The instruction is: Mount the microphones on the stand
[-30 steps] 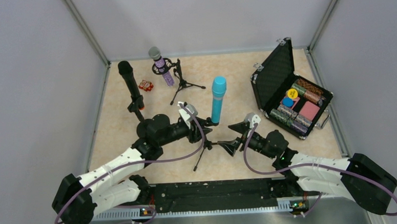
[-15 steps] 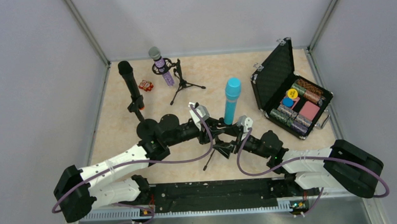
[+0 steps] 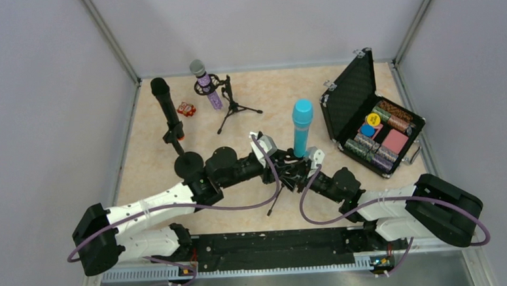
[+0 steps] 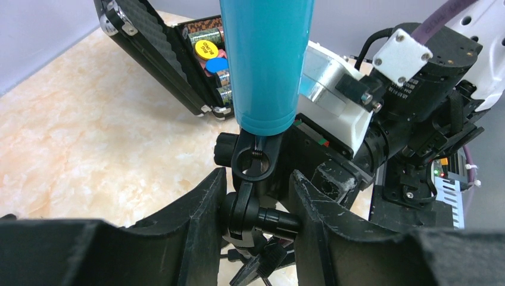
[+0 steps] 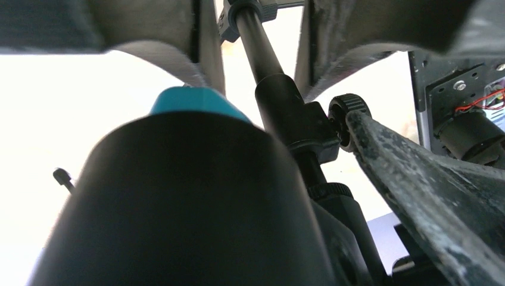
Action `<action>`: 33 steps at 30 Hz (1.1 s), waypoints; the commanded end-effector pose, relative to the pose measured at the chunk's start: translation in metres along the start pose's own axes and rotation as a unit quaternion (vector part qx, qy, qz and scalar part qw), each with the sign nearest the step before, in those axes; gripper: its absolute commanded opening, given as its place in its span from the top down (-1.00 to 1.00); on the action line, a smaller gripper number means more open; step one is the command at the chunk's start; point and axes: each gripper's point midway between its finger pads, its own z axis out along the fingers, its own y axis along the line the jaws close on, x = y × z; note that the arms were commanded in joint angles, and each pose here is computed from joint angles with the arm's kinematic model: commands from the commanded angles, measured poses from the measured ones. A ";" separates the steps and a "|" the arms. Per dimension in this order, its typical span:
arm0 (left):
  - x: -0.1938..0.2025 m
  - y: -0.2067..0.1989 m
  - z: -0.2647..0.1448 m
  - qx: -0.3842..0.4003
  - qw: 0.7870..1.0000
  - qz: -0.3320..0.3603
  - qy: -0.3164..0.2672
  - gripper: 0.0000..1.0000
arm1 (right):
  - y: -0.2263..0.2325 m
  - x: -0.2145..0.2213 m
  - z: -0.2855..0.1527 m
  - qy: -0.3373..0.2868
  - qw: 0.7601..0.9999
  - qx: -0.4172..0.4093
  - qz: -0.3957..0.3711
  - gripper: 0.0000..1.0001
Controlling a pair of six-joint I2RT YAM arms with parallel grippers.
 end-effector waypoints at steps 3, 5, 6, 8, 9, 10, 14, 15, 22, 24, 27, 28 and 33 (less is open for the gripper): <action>-0.110 -0.010 -0.004 0.010 0.987 0.043 -0.157 1.00 | 0.003 0.015 -0.006 0.016 1.000 -0.004 -0.010 0.54; -0.117 -0.011 -0.006 0.011 0.986 0.044 -0.162 1.00 | 0.002 0.016 -0.006 0.017 1.000 -0.004 -0.008 0.75; -0.120 -0.010 -0.007 0.009 0.985 0.056 -0.165 1.00 | 0.002 0.017 -0.005 0.018 1.000 -0.004 -0.007 0.86; -0.127 -0.010 -0.008 0.009 0.984 0.059 -0.171 1.00 | 0.003 0.018 -0.004 0.018 1.000 -0.006 -0.003 1.00; -0.132 -0.012 -0.009 0.011 0.983 0.060 -0.174 1.00 | 0.003 0.019 -0.004 0.019 1.000 -0.007 -0.003 1.00; -0.136 -0.013 -0.010 0.013 0.982 0.060 -0.179 1.00 | 0.004 0.020 -0.004 0.021 1.000 -0.007 -0.002 1.00; -0.150 -0.014 -0.015 0.011 0.979 0.059 -0.194 1.00 | 0.003 0.025 -0.005 0.030 1.000 -0.006 -0.003 1.00; -0.153 -0.013 -0.017 0.009 0.979 0.060 -0.197 1.00 | 0.002 0.027 -0.006 0.033 0.999 -0.005 -0.003 1.00; -0.172 -0.012 -0.025 0.001 0.972 0.065 -0.225 1.00 | 0.001 0.037 -0.008 0.045 0.999 -0.004 0.000 1.00; -0.180 -0.014 -0.028 0.004 0.969 0.068 -0.235 1.00 | 0.001 0.039 -0.009 0.047 0.999 -0.002 0.003 1.00; -0.187 -0.014 -0.032 0.002 0.967 0.073 -0.243 1.00 | 0.001 0.041 -0.009 0.049 0.999 -0.002 0.005 1.00; -0.190 -0.013 -0.033 -0.002 0.967 0.073 -0.245 1.00 | 0.001 0.042 -0.009 0.050 0.999 -0.001 0.005 1.00; -0.200 -0.009 -0.043 -0.021 0.965 0.072 -0.251 1.00 | 0.000 0.045 -0.012 0.054 0.998 0.003 0.007 1.00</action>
